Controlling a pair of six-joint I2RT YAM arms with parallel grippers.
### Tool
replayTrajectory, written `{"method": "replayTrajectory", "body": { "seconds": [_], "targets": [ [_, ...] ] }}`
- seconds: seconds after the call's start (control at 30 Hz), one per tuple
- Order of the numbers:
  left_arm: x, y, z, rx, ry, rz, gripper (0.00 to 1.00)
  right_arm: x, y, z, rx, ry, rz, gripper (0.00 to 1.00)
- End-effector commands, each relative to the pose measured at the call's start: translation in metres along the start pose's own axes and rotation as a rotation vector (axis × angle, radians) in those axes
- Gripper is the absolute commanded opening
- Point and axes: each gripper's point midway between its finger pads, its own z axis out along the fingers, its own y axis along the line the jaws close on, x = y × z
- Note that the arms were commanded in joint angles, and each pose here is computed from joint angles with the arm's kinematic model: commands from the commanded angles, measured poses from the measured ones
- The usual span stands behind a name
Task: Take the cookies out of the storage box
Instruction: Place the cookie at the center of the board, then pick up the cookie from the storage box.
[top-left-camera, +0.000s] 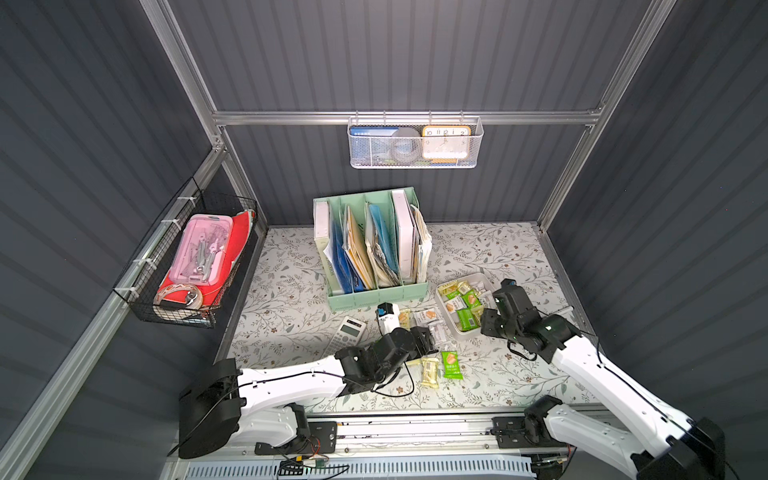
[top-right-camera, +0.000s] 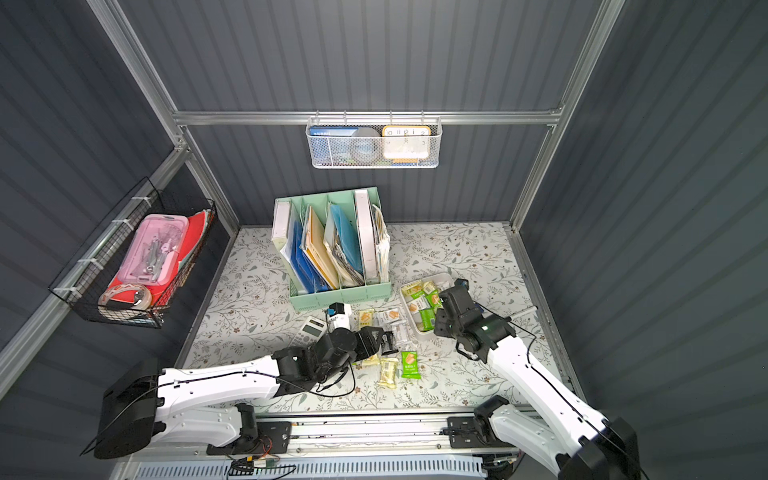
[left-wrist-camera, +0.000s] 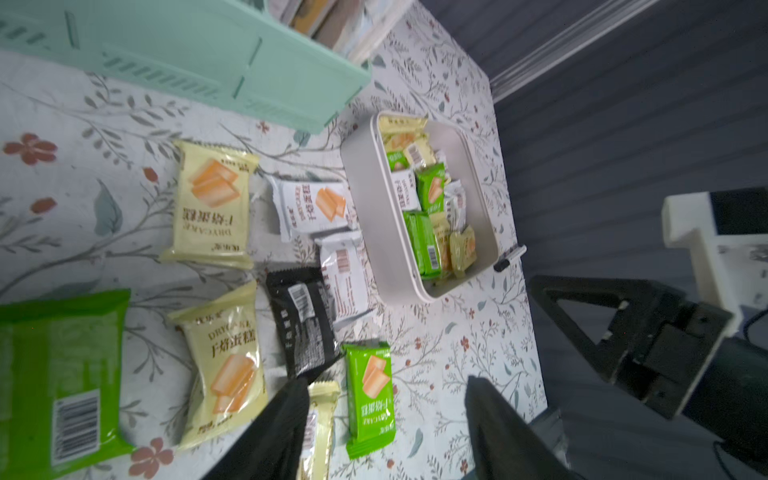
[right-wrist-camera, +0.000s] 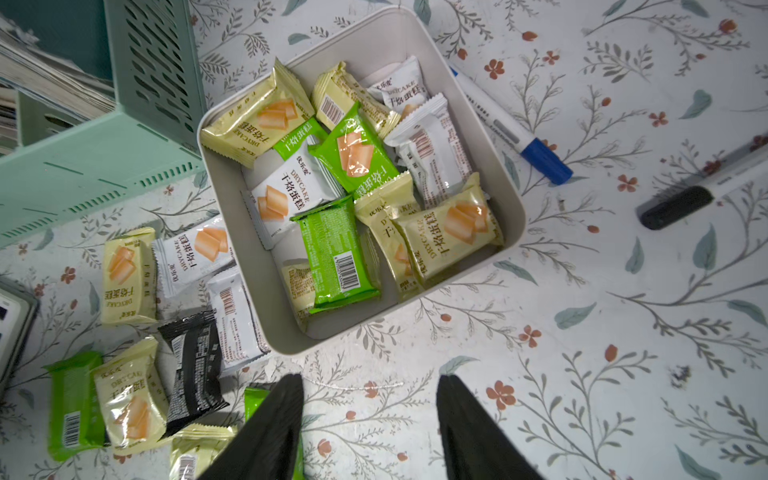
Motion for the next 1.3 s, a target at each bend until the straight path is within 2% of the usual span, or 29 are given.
{"method": "replayTrajectory", "body": {
  "seconds": [0.0, 0.2, 0.33, 0.43, 0.53, 0.67, 0.9, 1.27],
  "targets": [
    [-0.037, 0.011, -0.006, -0.096, -0.182, -0.032, 0.64, -0.018, 0.015, 0.01, -0.012, 0.004, -0.087, 0.57],
    [-0.069, 0.028, 0.0, -0.12, -0.233, -0.13, 0.63, -0.032, 0.045, 0.041, -0.07, 0.068, -0.163, 0.58],
    [-0.084, 0.036, -0.005, -0.109, -0.268, -0.15, 0.63, -0.035, 0.041, 0.057, -0.02, 0.188, -0.16, 0.58],
    [-0.09, 0.043, -0.007, -0.121, -0.282, -0.149, 0.63, -0.029, 0.04, 0.066, 0.001, 0.265, -0.144, 0.57],
    [-0.092, 0.046, -0.006, -0.123, -0.287, -0.146, 0.63, -0.016, 0.047, 0.076, -0.042, 0.304, -0.15, 0.57],
    [-0.094, 0.046, -0.003, -0.11, -0.279, -0.142, 0.63, 0.002, 0.035, 0.09, 0.013, 0.377, -0.171, 0.6],
    [-0.101, 0.051, 0.0, -0.105, -0.29, -0.153, 0.63, 0.011, 0.025, 0.102, 0.063, 0.393, -0.188, 0.63],
    [-0.101, 0.052, 0.003, -0.1, -0.282, -0.168, 0.63, 0.023, 0.019, 0.121, 0.095, 0.438, -0.206, 0.61]
  ]
}}
